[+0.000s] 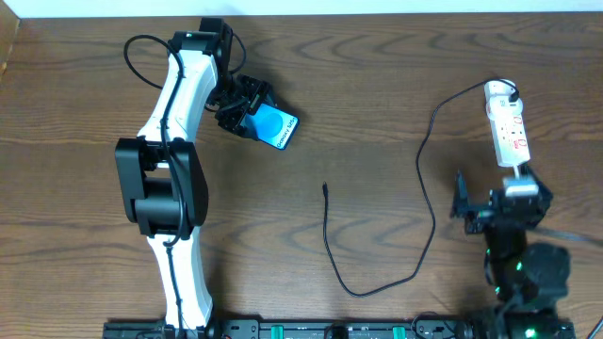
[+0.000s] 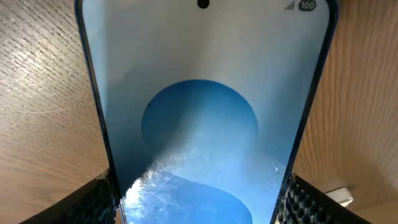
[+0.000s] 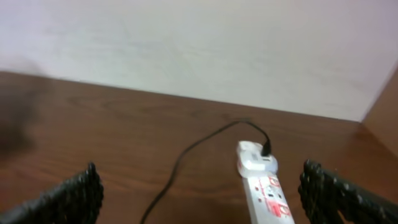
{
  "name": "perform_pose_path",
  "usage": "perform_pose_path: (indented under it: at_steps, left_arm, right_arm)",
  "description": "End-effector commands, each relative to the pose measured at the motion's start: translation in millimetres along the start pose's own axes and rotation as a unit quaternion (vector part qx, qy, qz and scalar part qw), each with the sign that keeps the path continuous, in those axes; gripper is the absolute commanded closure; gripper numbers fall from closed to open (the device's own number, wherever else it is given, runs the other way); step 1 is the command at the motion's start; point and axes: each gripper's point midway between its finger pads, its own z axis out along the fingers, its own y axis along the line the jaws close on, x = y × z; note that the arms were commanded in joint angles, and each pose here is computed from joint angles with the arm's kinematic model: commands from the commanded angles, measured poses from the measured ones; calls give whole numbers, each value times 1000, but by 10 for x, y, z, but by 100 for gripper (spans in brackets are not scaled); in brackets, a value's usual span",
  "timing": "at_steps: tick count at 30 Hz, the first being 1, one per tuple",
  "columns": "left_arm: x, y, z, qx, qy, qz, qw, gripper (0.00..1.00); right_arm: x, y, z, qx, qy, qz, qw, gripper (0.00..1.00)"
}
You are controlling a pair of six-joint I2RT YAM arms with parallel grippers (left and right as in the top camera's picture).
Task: Plug charger to phone and switch on socket
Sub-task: 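Move the right gripper toward the phone held by the left gripper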
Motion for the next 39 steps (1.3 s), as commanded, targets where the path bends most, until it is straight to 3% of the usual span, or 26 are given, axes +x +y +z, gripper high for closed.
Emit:
perform_pose_path:
  at_steps: [1, 5, 10, 14, 16, 19, 22, 24, 31, 39]
  left_arm:
    - [72, -90, -197, 24, -8, 3, 1000, 93]
    - [117, -113, -198, 30, 5, 2, 1000, 92]
    - [117, -113, -198, 30, 5, -2, 1000, 92]
    - [124, -116, -198, 31, 7, -6, 999, 92]
    - [134, -113, -194, 30, 8, -19, 999, 93]
    - [176, -113, -176, 25, 11, -44, 999, 93]
    - [242, -130, -143, 22, 13, -47, 999, 93]
    - [288, -142, -121, 20, 14, -45, 999, 93]
    - [437, -223, -42, 20, 16, -36, 999, 92]
    - [653, -296, 63, 16, 20, -14, 1000, 93]
  right_arm:
    - [-231, 172, 170, -65, 29, 8, 997, 1]
    - [-358, 337, 463, -129, 102, 68, 984, 1]
    - [-447, 738, 806, -264, 204, 132, 933, 1]
    - [-519, 1020, 1118, -360, 214, 161, 893, 1]
    - [-463, 1069, 1264, -377, 209, 168, 887, 1]
    - [-318, 1137, 1441, -381, 234, 230, 864, 1]
    - [-105, 1218, 1589, -349, 303, 359, 811, 1]
    - [45, 1291, 1635, -333, 337, 402, 784, 1]
    - [493, 1671, 1639, -318, 421, 443, 725, 1]
    - [701, 2129, 1492, -340, 464, 421, 701, 1]
